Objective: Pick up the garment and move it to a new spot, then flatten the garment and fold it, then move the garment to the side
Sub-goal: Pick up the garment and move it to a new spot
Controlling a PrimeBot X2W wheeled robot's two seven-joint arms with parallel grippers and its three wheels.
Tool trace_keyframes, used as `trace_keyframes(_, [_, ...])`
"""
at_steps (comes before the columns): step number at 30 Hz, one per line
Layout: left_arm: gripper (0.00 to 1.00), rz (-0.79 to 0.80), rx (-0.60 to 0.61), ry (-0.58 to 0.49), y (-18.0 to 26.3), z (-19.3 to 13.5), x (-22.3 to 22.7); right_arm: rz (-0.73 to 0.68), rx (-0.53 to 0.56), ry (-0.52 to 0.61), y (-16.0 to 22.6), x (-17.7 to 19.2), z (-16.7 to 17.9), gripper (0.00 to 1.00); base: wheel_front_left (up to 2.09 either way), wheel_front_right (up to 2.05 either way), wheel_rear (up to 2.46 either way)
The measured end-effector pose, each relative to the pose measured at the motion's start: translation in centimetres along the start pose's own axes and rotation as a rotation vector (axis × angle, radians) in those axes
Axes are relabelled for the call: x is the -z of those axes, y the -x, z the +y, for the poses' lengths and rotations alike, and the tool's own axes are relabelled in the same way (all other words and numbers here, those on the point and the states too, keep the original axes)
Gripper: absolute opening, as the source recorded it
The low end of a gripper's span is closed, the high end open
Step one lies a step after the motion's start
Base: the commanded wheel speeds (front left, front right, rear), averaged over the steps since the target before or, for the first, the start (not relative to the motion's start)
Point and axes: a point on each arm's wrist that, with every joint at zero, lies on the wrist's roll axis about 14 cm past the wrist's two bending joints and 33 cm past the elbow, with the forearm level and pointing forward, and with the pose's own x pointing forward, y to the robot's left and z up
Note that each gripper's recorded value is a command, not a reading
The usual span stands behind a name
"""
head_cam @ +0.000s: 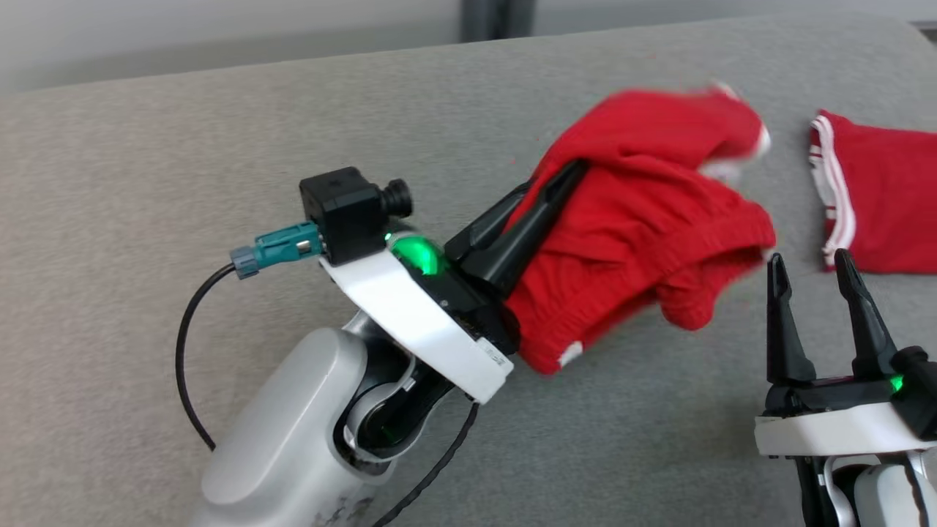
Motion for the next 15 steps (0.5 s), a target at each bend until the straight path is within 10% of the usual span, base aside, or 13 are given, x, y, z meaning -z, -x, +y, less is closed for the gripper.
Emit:
trace_keyframes(5, [0.00,0.187,-0.107,0.301,0.8,2.9,7.5,0.007,0.101,-0.002,1.4,-0.2,-3.2,1.00,0.00,0.00,0.00])
trace_keyframes(12, [0.02,0.479,-0.417,0.125,7.6,14.4,15.2,0.043,0.159,-0.008,2.4,0.8,-4.9,1.00,0.00,0.00,0.00])
trace_keyframes(14, [1.00,0.474,-0.442,0.051,7.8,16.0,14.7,0.047,0.166,-0.010,2.4,1.0,-5.1,1.00,0.00,0.00,0.00])
trace_keyframes(15, [1.00,0.474,-0.442,0.051,7.8,16.0,14.7,0.047,0.166,-0.010,2.4,1.0,-5.1,1.00,0.00,0.00,0.00])
